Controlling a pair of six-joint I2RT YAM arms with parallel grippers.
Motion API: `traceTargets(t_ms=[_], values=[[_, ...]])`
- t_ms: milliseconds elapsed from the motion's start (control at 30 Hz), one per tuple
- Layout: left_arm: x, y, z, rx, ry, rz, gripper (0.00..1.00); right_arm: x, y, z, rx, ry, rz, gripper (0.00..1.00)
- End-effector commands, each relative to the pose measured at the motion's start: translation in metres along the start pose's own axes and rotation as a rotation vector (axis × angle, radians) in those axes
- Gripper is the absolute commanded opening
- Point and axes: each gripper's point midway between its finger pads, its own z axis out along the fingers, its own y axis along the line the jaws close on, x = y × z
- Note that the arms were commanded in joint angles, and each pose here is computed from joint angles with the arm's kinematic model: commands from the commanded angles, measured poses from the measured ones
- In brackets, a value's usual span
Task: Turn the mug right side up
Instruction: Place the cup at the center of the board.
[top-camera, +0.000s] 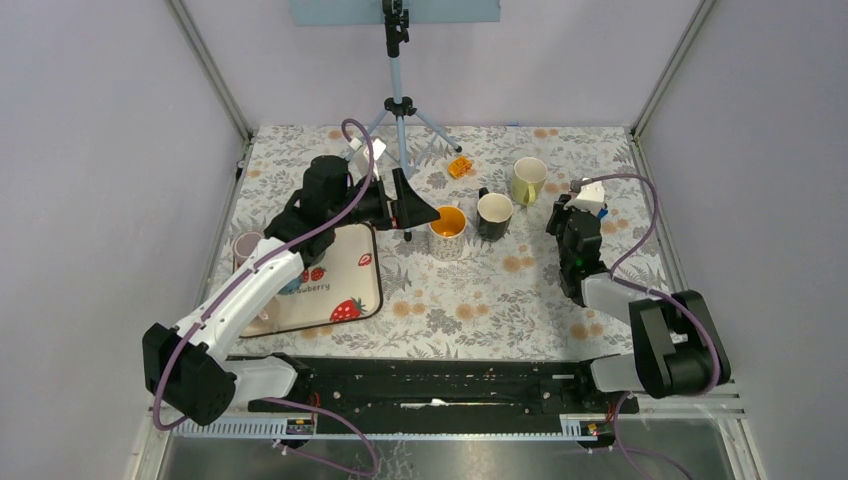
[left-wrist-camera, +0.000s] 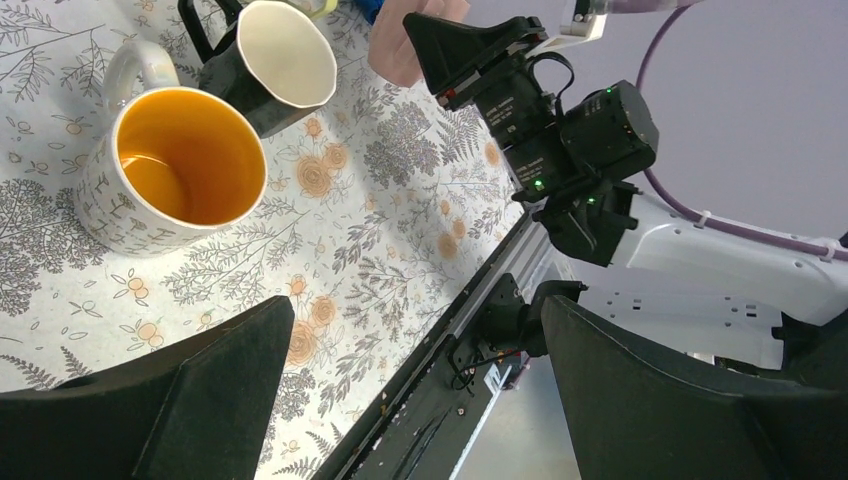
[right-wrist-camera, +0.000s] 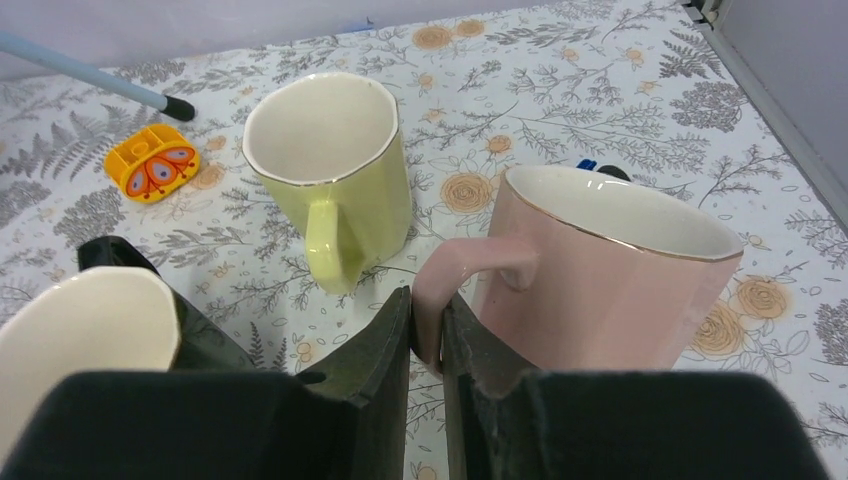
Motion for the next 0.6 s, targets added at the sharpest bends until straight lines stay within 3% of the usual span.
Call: traceTargets(t_ms=[0,567], values=[[-0.007,-0.013,0.001,0.048,-0.002,0.039,0.99,-0.067,0.016,0.008,-0.049,-0.306,0.005,0.00],[0.004,-0.009,0.006,0.051,0.033,0.024,0.99,-0.054,0.035,0.031,-0.129,-0.379,-0.060,0.00]])
